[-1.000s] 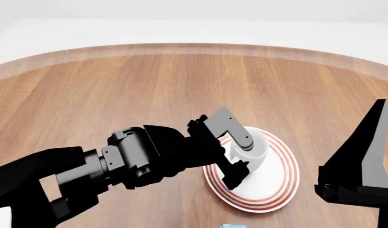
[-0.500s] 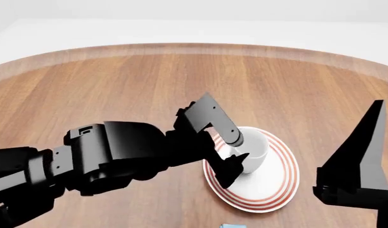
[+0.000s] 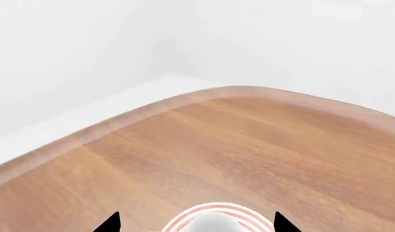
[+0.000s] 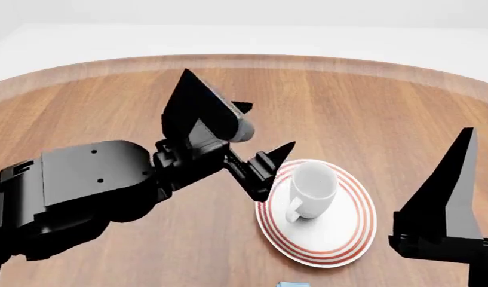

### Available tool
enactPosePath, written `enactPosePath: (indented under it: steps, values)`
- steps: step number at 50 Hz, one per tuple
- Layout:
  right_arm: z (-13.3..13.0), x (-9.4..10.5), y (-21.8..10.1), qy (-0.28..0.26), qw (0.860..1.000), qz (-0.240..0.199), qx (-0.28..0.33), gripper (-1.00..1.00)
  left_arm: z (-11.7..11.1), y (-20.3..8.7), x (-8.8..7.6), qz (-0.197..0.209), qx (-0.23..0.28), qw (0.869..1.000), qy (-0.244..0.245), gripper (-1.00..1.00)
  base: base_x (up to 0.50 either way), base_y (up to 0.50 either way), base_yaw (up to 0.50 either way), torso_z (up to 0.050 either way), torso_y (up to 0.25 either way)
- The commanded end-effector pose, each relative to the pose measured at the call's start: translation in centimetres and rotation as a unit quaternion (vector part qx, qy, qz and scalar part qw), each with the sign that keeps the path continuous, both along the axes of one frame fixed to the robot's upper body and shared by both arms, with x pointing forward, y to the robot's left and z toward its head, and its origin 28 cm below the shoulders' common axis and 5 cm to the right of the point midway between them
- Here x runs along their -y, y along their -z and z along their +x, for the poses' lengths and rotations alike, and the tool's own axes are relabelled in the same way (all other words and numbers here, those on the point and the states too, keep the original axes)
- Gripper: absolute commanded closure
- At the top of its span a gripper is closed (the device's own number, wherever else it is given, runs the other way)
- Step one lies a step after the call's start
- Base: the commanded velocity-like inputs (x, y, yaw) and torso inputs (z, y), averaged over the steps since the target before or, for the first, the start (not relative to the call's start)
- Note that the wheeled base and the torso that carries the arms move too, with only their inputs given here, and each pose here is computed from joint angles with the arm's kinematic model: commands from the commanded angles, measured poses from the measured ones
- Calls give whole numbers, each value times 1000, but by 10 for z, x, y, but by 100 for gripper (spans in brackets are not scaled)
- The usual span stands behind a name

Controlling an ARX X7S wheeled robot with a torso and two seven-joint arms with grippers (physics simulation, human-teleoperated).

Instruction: Pick up the white mug and put it on the plate, and put the chocolate pudding to the right of the plate.

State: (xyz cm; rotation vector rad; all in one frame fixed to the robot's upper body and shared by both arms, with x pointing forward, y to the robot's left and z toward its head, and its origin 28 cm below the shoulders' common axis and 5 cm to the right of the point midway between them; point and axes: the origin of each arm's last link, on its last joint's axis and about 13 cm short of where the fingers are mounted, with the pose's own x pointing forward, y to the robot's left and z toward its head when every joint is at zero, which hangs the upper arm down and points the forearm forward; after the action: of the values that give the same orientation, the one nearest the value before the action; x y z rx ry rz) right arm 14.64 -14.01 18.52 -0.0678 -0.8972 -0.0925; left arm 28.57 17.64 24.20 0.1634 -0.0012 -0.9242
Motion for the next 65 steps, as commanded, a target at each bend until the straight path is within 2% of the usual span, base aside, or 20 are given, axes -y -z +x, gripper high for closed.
enactPosePath:
  steps: [1, 2, 10, 11, 16, 18, 21, 24, 48, 53, 54, 55, 59, 65]
  values:
    - [-1, 0, 0, 6, 1000, -8, 3, -100, -8, -27, -22, -89, 56, 994, -19, -100, 0, 0, 0, 0, 0]
    - [-1, 0, 0, 5, 1000, -9, 3, -100, -10, -30, -26, -104, 57, 993, -18, -100, 0, 0, 0, 0, 0]
    - [-1, 0, 0, 6, 1000, -11, 3, -100, -17, -42, -42, -137, 90, 985, -48, -100, 0, 0, 0, 0, 0]
    - [-1, 0, 0, 6, 1000, -11, 3, -100, -18, -45, -46, -154, 96, 982, -57, -100, 0, 0, 0, 0, 0]
    - [0, 0, 0, 6, 1000, -11, 2, -100, -19, -49, -54, -182, 110, 974, -79, -100, 0, 0, 0, 0, 0]
    - [0, 0, 0, 6, 1000, -11, 2, -100, -19, -50, -56, -181, 115, 972, -93, -100, 0, 0, 0, 0, 0]
    - [0, -1, 1, 6, 1000, -11, 0, -100, -17, -51, -58, -165, 147, 964, -149, -100, 0, 0, 0, 0, 0]
    - [0, -1, 1, 6, 1000, -11, 0, -100, -19, -51, -58, -163, 163, 960, -159, -100, 0, 0, 0, 0, 0]
    - [4, -2, 3, 19, 999, -20, -18, -100, -24, -52, -56, -177, 180, 955, -153, -100, 0, 0, 0, 0, 0]
    - [10, -6, 7, 50, 996, -33, -61, -100, -24, -51, -56, -176, 182, 955, -155, -100, 0, 0, 0, 0, 0]
    - [10, -7, 7, 49, 996, -29, -72, -100, -24, -50, -56, -175, 183, 955, -155, -100, 0, 0, 0, 0, 0]
    - [12, -9, 10, 25, 993, -4, -116, -100, -24, -50, -56, -177, 182, 955, -153, -100, 0, 0, 0, 0, 0]
    - [11, -17, 13, 12, 982, 9, -186, -100, -24, -51, -56, -177, 185, 955, -153, -100, 0, 0, 0, 0, 0]
    - [-1, -29, 10, 1, 973, 19, -229, -100, -26, -53, -57, -175, 185, 955, -155, -100, 0, 0, 0, 0, 0]
